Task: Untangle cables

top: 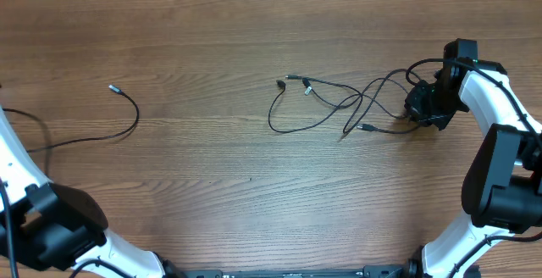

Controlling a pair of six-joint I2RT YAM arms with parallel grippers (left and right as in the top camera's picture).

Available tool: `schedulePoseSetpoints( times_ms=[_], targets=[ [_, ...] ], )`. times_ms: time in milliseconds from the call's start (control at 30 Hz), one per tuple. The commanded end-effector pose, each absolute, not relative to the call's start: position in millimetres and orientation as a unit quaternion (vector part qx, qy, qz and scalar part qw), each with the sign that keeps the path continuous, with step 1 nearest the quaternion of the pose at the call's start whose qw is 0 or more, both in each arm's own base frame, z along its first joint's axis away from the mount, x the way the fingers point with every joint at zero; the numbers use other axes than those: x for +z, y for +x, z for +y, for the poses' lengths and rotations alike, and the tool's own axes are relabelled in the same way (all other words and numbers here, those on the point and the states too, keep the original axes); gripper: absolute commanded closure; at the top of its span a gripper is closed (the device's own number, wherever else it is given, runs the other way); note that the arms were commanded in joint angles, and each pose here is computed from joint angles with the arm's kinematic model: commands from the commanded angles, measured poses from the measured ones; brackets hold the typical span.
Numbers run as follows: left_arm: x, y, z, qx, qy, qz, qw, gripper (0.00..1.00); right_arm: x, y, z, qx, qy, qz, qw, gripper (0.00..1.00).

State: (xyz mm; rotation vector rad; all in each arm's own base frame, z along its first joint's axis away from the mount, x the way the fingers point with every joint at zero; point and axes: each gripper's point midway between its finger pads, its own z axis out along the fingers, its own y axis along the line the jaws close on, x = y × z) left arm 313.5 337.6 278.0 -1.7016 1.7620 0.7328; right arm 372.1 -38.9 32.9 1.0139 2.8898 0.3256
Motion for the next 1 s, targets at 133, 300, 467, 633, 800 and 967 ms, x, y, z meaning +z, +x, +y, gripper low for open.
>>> schedulePoseSetpoints(
  times_ms=[133, 300, 467, 633, 800, 967],
  targets=[
    [266, 327, 339, 0.269, -0.629, 0.671, 0.286, 0.0, 32, 371, -37, 0.109, 0.327, 0.938, 0.026, 0.87],
    [280, 342, 320, 0.26, -0.606, 0.686, 0.308, 0.0, 34, 374, -30, 0.132, 0.304, 0.943, 0.03, 0.85],
    [302, 387, 241, 0.114, -0.546, 0.752, 0.35, 0.0, 53, 390, 3, 0.227, 0.256, 0.939, 0.045, 0.79],
    [332, 419, 142, 0.002, -0.431, 0.817, 0.383, 0.03, 77, 402, 32, 0.264, 0.208, 0.94, 0.065, 0.71],
    [333, 437, 9, -0.055, -0.217, 0.901, 0.373, 0.12, 116, 415, 60, 0.282, 0.163, 0.94, 0.098, 0.61],
    [312, 432, -111, -0.148, -0.029, 0.935, 0.321, 0.2, 154, 421, 65, 0.292, 0.157, 0.937, 0.111, 0.44]
  ],
)
